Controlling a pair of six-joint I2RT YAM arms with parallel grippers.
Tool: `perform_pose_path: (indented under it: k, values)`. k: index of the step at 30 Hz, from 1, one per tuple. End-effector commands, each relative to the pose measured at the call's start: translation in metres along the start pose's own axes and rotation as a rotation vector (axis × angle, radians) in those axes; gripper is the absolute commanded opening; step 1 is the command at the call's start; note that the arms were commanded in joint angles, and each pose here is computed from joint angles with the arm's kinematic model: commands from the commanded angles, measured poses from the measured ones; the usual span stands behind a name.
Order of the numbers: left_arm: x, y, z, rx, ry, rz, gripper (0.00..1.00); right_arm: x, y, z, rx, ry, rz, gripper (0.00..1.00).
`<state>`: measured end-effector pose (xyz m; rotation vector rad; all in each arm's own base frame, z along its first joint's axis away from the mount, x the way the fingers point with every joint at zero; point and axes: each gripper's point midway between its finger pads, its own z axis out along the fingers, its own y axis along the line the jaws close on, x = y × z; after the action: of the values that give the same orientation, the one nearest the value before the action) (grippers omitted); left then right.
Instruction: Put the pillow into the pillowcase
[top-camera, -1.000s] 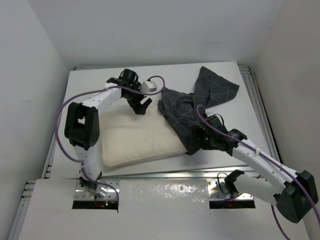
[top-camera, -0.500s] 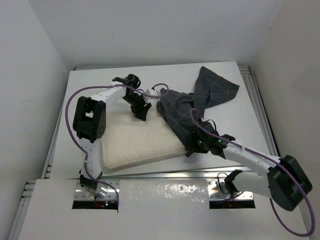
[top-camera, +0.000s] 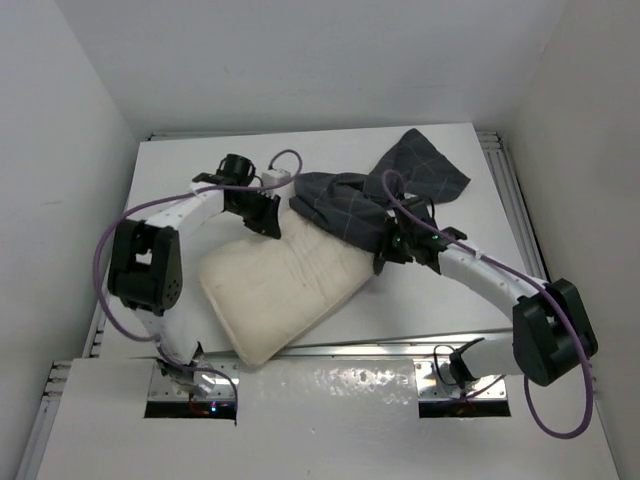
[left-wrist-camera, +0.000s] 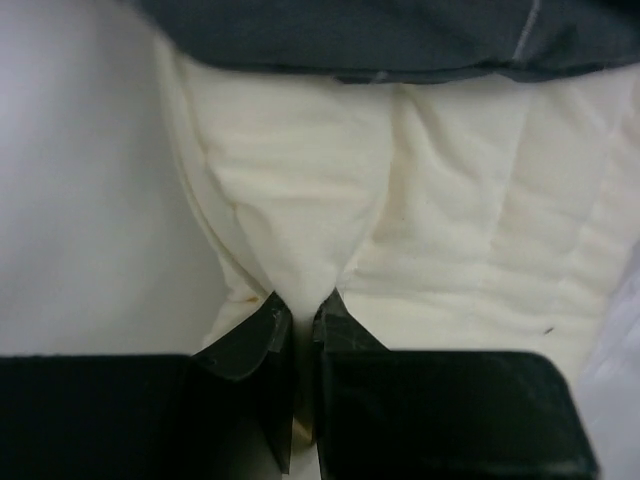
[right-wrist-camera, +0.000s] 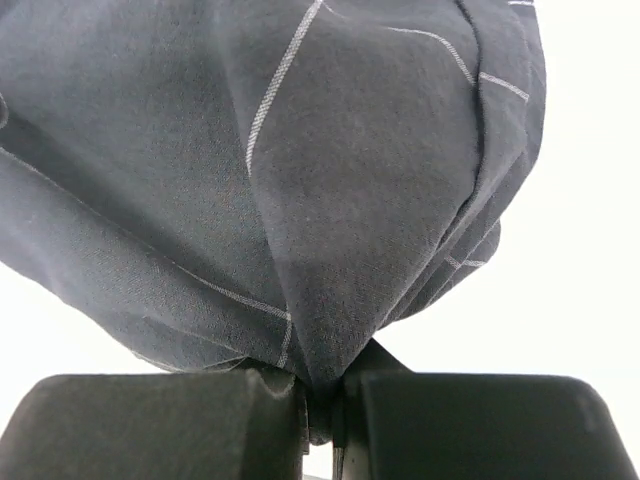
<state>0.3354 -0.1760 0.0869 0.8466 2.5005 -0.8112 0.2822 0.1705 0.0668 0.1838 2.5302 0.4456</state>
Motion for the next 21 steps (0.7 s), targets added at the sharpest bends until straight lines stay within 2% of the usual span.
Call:
perform_pose_path:
  k: [1, 3, 7, 9, 12, 13, 14, 15, 17, 19, 21]
  values:
    - [-0.090, -0.014, -0.056, -0.003, -0.436, -0.200, 0.00, -0.045, 0.078, -0.024, -0.340, -0.091, 0.030, 0.00]
    - [-0.098, 0.002, -0.080, -0.052, -0.520, -0.267, 0.00, -0.034, 0.073, -0.023, -0.331, -0.059, 0.032, 0.00]
    - [-0.081, 0.017, -0.079, -0.060, -0.534, -0.427, 0.00, 0.001, 0.073, -0.016, -0.353, 0.021, 0.033, 0.00]
    - [-0.079, 0.021, -0.076, -0.054, -0.546, -0.477, 0.00, 0.019, 0.082, -0.011, -0.353, 0.066, -0.053, 0.00]
    - [-0.075, 0.025, -0.076, -0.010, -0.570, -0.537, 0.00, 0.029, 0.099, -0.008, -0.372, 0.121, -0.127, 0.10]
    - [-0.075, 0.025, -0.076, -0.010, -0.573, -0.537, 0.00, 0.033, 0.102, -0.007, -0.397, 0.133, -0.119, 0.15]
    - [-0.072, 0.026, -0.074, -0.023, -0.561, -0.534, 0.00, 0.029, 0.114, -0.008, -0.463, 0.111, -0.112, 0.47]
    - [-0.072, 0.027, -0.074, -0.026, -0.562, -0.530, 0.00, 0.032, 0.115, -0.006, -0.469, 0.120, -0.068, 0.63]
    - [-0.064, 0.028, -0.067, -0.028, -0.549, -0.541, 0.00, 0.036, 0.112, 0.009, -0.447, 0.128, -0.022, 0.80]
    - [-0.057, 0.033, -0.061, -0.044, -0.544, -0.547, 0.00, 0.045, 0.107, 0.024, -0.406, 0.165, 0.041, 0.88]
    - [-0.049, 0.040, -0.057, -0.083, -0.529, -0.535, 0.00, 0.047, 0.118, 0.028, -0.453, 0.168, 0.091, 0.98]
